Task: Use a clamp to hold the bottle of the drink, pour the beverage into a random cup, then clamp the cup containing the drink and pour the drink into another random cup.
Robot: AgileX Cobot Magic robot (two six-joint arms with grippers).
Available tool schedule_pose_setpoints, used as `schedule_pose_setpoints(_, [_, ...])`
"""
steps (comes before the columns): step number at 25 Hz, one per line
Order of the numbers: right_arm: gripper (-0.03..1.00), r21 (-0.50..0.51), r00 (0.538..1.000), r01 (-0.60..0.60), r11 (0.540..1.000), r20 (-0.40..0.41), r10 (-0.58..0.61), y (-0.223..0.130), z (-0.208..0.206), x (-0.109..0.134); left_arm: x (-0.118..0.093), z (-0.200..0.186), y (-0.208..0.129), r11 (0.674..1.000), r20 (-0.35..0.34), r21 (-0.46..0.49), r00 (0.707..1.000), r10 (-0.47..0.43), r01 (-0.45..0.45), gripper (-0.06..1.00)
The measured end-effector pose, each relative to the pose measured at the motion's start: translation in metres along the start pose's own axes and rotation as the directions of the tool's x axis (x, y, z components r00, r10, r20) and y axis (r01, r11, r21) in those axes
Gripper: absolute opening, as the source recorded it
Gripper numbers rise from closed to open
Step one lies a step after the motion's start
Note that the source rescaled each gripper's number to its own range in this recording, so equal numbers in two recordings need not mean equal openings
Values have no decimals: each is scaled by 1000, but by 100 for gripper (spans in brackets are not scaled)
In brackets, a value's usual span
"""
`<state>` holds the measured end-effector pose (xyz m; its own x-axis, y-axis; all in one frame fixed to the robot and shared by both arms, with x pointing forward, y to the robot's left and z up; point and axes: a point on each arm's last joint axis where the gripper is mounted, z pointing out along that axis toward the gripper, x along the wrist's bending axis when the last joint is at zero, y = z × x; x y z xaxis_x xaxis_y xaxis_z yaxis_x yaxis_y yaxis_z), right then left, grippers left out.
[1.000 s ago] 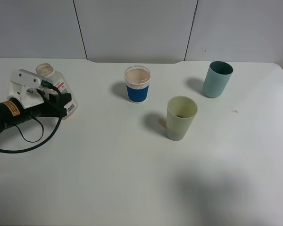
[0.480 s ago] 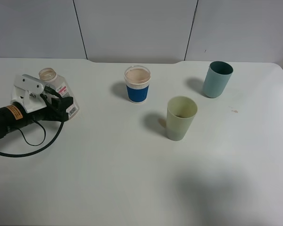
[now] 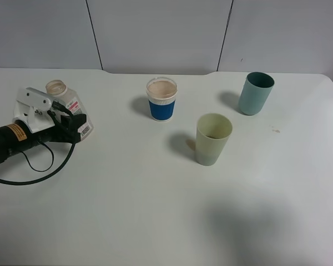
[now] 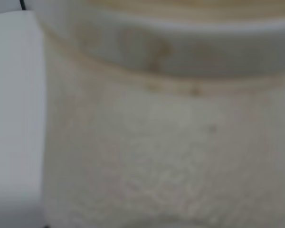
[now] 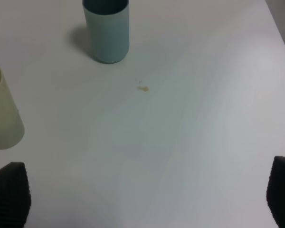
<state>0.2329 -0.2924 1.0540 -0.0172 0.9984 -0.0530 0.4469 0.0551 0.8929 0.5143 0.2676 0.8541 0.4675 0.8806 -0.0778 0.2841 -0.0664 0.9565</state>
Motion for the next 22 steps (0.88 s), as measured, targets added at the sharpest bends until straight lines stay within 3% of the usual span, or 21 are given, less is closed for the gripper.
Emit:
schedule_pose_setpoints(5, [100,0,1000,0,1000,0,0,0,0,0,-1,-3,1,1000,-4,20,1000,-20,21,65])
schedule_pose_setpoints(9, [100,0,1000,0,1000,0,0,0,0,0,-3,-6,3,998,-5,15,999,-54,54,88])
schedule_pose_setpoints(13, [100,0,1000,0,1000,0,0,0,0,0,-9,-17,2,997,-4,34,998,-70,70,98])
schedule_pose_setpoints(17, [100,0,1000,0,1000,0,0,0,0,0,-18,-36,5,996,-24,37,996,-81,82,99])
schedule_pose_setpoints(22, [100,0,1000,0,1000,0,0,0,0,0,-28,-66,24,997,-86,-33,994,-73,70,99])
